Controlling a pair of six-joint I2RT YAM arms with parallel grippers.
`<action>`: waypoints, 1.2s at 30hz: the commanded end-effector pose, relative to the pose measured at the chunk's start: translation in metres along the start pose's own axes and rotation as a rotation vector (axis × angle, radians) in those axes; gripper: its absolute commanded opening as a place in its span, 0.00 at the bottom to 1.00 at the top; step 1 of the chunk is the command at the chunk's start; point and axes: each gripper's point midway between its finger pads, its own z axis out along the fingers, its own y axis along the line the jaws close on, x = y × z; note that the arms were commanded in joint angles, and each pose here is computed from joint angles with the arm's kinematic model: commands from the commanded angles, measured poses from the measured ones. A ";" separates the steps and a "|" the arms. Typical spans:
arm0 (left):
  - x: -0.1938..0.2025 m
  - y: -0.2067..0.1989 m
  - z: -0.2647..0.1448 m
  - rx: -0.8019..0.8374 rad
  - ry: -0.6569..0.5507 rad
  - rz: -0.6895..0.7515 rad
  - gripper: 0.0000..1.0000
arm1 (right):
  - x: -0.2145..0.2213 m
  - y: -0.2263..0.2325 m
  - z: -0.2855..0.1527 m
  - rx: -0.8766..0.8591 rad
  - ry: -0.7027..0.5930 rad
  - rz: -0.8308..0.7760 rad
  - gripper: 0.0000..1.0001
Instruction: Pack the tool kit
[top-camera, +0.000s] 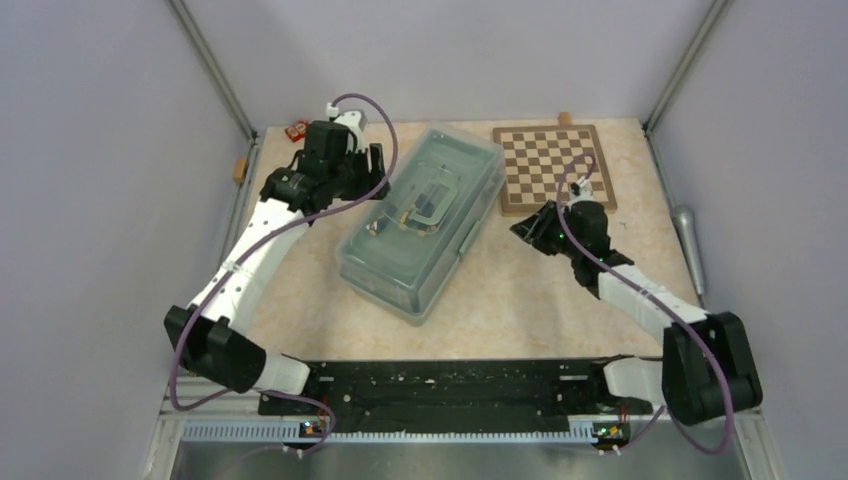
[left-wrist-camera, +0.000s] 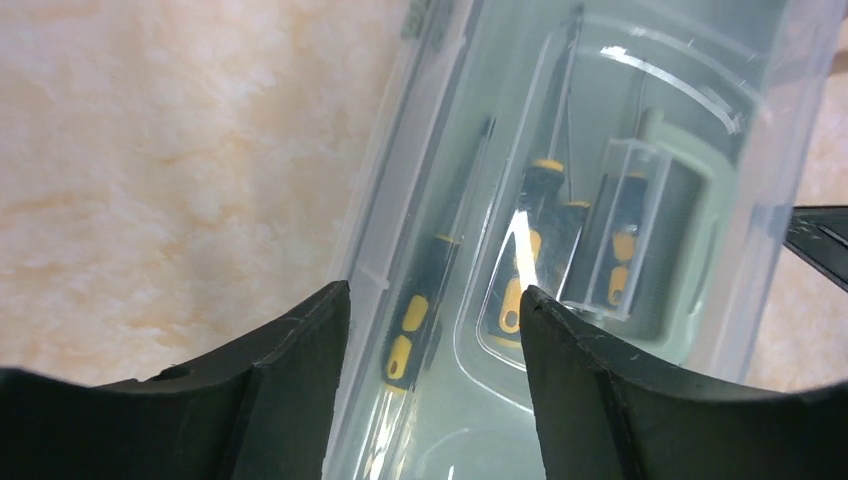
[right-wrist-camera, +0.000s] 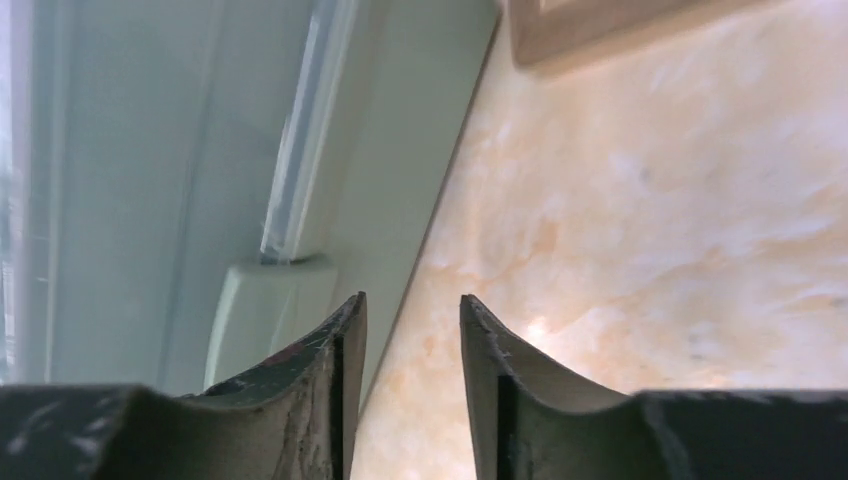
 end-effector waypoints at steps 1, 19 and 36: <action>-0.066 0.004 -0.066 -0.055 -0.285 0.007 0.69 | -0.048 -0.013 -0.045 0.273 -0.082 -0.246 0.46; -0.089 0.089 -0.287 -0.464 -0.971 -0.077 0.93 | -0.200 0.087 -0.272 0.486 -0.763 -0.571 0.92; -0.036 0.122 -0.349 -0.529 -1.172 -0.237 0.99 | -0.191 0.083 -0.314 0.476 -0.886 -0.592 0.99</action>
